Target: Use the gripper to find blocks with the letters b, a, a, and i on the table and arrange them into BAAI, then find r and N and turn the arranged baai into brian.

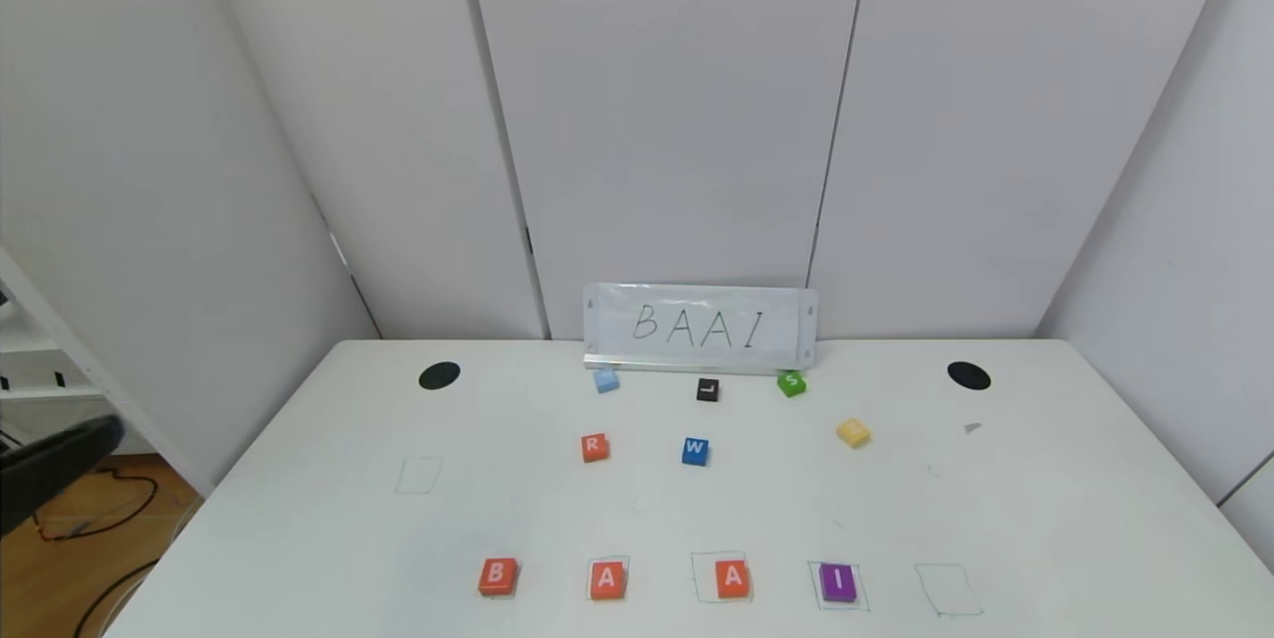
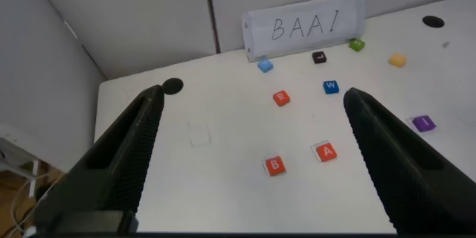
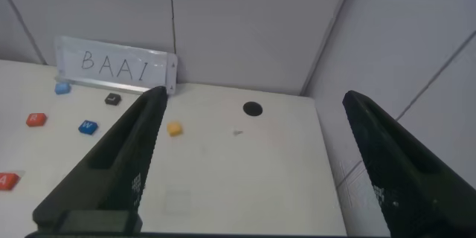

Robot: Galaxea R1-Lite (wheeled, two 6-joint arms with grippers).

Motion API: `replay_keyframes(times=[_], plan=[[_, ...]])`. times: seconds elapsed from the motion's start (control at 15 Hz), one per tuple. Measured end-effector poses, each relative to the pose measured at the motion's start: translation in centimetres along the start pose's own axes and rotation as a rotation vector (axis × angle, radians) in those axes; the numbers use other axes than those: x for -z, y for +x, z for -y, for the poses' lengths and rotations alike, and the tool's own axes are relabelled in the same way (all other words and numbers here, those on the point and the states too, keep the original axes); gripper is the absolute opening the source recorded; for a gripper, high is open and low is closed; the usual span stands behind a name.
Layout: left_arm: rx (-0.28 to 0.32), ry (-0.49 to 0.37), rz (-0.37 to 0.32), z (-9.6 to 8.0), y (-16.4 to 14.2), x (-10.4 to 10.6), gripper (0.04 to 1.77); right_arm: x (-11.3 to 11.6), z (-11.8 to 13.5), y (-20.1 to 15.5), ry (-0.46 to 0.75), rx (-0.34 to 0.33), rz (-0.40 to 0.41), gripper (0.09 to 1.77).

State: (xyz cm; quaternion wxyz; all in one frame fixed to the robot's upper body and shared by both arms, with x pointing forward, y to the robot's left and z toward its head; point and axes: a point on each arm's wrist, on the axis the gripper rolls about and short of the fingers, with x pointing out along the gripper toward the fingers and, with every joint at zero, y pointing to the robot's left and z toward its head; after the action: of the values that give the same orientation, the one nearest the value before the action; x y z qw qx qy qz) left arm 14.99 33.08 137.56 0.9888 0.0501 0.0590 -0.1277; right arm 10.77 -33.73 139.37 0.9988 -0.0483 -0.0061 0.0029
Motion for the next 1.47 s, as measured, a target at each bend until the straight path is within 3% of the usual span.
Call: replay_keyframes(times=[0.27,0.47,0.67,0.8,1.13,1.33,1.47], plan=[[0.054,0.095,0.114,2.0,-5.0,1.4,1.72,1.6,0.5,-6.9,-0.084,0.077,0.158,1.7],[0.069,0.145,0.172,2.7,-7.4,2.4,1.72,2.9,-0.2,-9.3,-0.103,0.117,0.226,1.7],[0.052,0.173,0.244,3.4,-9.3,4.3,1.72,5.7,-0.7,-10.8,-0.116,0.125,0.267,1.7],[0.006,0.194,0.309,3.8,-10.3,5.9,1.72,7.4,-0.9,-11.2,-0.118,0.111,0.319,1.7],[-0.14,0.212,0.486,4.0,-10.6,9.8,1.72,9.5,-1.1,-9.4,-0.095,0.101,0.605,1.71],[-0.221,0.178,0.55,3.8,-9.4,11.9,1.72,12.7,-1.4,-7.1,-0.105,0.08,0.606,1.71],[-0.231,0.164,0.535,3.6,-8.0,13.7,1.72,15.1,-1.7,-5.8,-0.104,0.057,0.515,1.71]])
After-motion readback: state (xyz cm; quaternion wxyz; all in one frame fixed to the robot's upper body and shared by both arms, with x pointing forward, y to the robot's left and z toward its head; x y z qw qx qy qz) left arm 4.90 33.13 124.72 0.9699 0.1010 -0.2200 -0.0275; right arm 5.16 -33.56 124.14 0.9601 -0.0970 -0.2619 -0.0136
